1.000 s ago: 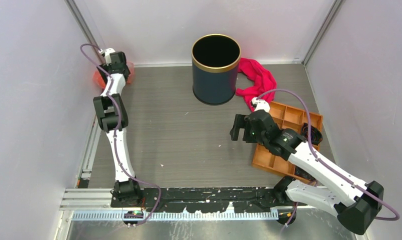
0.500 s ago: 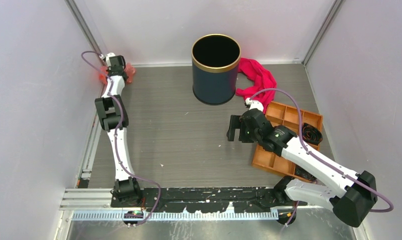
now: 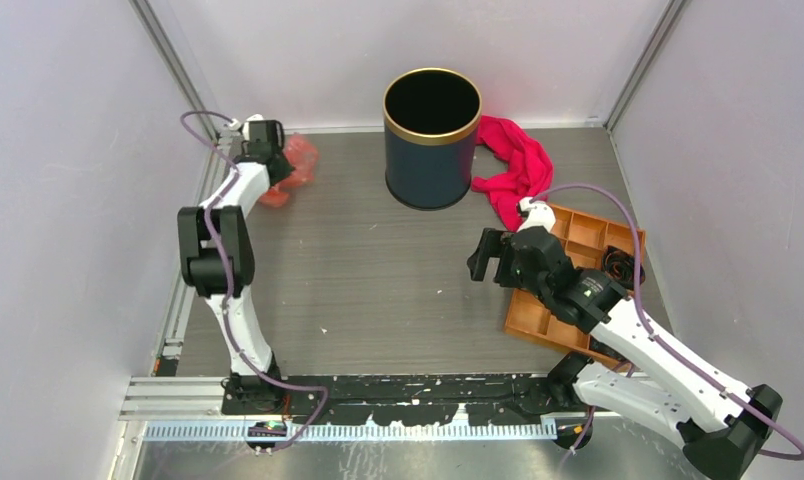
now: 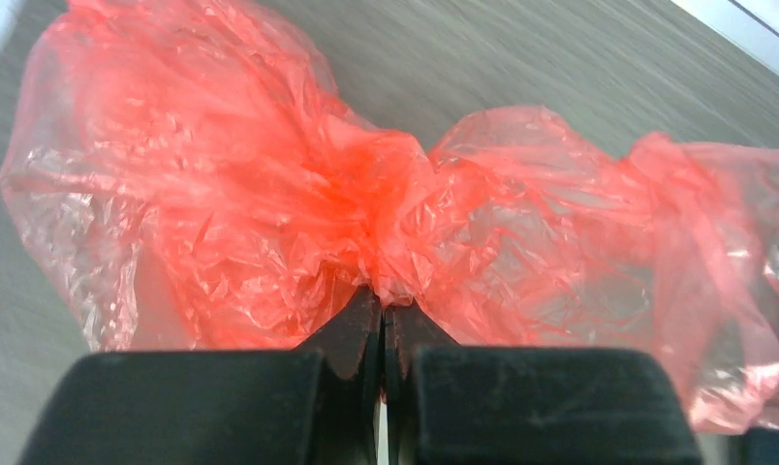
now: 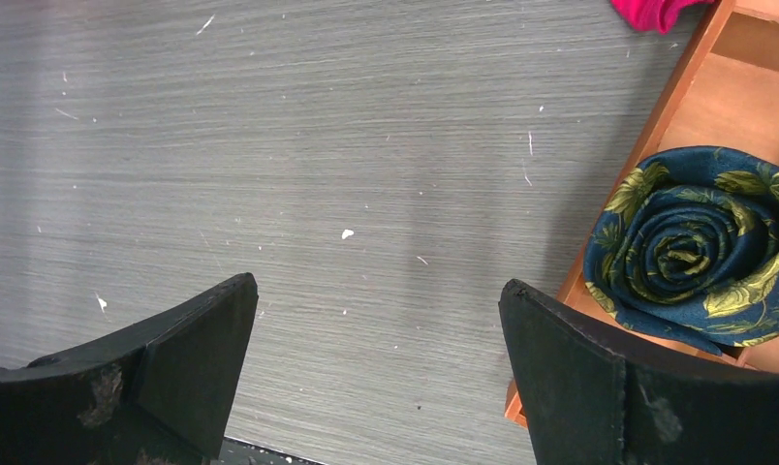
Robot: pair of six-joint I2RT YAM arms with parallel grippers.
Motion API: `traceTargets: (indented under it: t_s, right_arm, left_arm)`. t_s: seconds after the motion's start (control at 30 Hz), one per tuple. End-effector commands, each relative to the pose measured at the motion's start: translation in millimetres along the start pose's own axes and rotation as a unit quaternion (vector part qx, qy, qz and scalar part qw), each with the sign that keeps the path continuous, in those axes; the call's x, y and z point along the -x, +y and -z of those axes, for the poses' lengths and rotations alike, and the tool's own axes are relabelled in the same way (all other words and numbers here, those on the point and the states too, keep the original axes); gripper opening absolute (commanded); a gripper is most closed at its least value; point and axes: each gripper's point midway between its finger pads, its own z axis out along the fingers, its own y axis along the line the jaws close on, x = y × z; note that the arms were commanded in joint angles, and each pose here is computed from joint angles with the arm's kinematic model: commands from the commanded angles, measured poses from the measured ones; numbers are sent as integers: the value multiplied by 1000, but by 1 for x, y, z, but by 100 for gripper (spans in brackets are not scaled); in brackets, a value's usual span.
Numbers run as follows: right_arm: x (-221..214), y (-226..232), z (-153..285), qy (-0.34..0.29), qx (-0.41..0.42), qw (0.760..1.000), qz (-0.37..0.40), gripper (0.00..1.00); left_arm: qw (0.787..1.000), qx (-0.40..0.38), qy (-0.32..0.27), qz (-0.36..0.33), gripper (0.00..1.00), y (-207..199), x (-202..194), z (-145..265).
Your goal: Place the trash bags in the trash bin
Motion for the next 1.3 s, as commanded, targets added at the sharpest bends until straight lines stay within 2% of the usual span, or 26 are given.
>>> traceTargets:
  t_s: [0.0,0.27,0.47,0.63,0.73,0.8,0.83,0.93,1.03,1.13,1.27]
  right_arm:
    - [7,-3,5,-26,-3,999,-20,100]
    - [15,-6,8,-47,-11,998,-35,100]
    - [2,7,-3,-16,16,999,-48,100]
    - [-16,26,-13,25,59,997,-49,100]
    - [-27,30,-18,48,65,995,-53,100]
    - [-32,32,-18,51,73,994,-62,100]
    - [-34,35,-18,51,82,993,-67,100]
    - [-46,42,-20,65,105,990,-70,97]
    - [-56,39,-19,78,102,990,-56,94]
    - [-63,31,-13,82,96,990,-54,91]
    - [-64,37,-6,84,110,988,-62,88]
  left_arm:
    - [996,-69,-30,45,0,-43,0,86]
    - [990,-130,17,43,0,-59,-104,180]
    - [975,-217,52,-7,0,-88,-189,251]
    - [957,-274,77,-50,1,-109,-251,295]
    - [945,-299,99,-87,18,-118,-283,316]
    - [938,-315,104,-103,39,-121,-290,328]
    - [934,-325,108,-105,46,-122,-289,333]
    - [924,-343,117,-119,55,-123,-283,350]
    - [929,-317,122,-145,58,-109,-270,359]
    - [928,-318,123,-150,59,-100,-260,371]
    - [937,-301,103,-143,60,-82,-244,376]
